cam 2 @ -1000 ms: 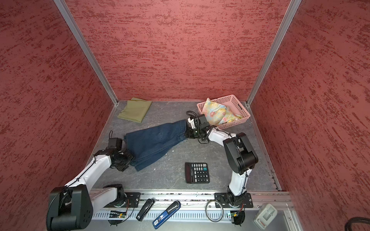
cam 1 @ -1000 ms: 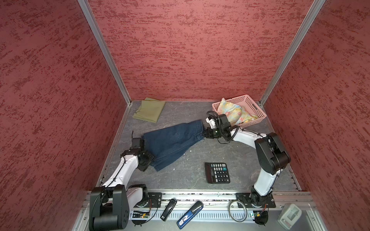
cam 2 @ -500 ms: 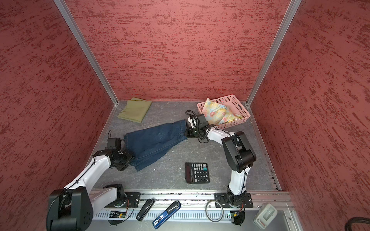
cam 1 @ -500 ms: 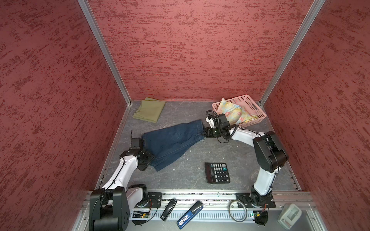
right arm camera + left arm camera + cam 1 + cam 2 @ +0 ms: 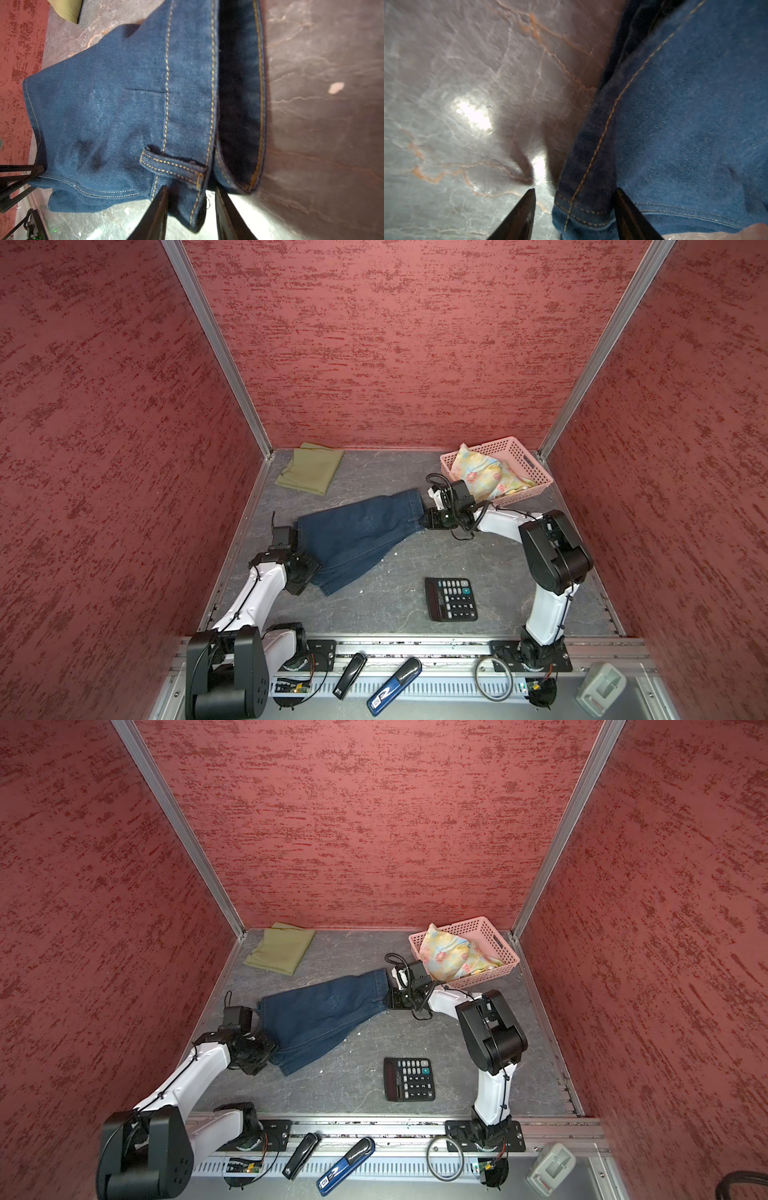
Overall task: Fold and stack skirts
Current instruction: Smooth out the skirt at the center of the table.
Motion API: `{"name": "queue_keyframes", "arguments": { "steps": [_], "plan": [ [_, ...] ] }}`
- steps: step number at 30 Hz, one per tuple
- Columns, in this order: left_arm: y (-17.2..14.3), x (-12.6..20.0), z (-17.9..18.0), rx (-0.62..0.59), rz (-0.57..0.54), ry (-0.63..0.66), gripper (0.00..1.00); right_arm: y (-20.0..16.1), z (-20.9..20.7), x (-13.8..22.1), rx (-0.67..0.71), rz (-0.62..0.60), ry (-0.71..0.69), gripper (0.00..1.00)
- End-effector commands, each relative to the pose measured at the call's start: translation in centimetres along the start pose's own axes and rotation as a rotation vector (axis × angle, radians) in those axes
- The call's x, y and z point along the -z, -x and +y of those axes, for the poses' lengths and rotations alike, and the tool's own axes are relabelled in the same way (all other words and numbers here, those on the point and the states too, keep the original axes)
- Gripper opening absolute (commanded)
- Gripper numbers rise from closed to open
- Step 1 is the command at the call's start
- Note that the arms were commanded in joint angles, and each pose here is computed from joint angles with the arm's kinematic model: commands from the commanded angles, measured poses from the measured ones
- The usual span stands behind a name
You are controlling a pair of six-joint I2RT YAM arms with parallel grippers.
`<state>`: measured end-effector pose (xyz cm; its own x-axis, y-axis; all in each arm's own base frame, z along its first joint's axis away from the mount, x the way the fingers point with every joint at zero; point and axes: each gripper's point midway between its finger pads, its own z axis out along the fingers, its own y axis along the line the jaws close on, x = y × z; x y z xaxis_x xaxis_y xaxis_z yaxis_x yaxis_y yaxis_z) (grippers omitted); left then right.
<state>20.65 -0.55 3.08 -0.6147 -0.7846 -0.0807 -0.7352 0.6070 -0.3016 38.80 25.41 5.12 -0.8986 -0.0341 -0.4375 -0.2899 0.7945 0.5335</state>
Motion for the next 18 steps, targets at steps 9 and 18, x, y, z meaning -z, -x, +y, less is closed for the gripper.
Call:
{"name": "queue_keyframes", "arguments": {
  "steps": [9, 18],
  "plan": [
    [0.6, 0.5, -0.5, 0.000, -0.029, -0.022, 0.61, 0.9, 5.6, 1.0, -0.007, -0.057, 0.255, 0.29],
    [0.6, 0.7, -0.7, 0.002, -0.042, -0.050, 0.59, 2.4, 6.6, 2.3, 0.018, -0.097, 0.244, 0.00]
  ]
}}
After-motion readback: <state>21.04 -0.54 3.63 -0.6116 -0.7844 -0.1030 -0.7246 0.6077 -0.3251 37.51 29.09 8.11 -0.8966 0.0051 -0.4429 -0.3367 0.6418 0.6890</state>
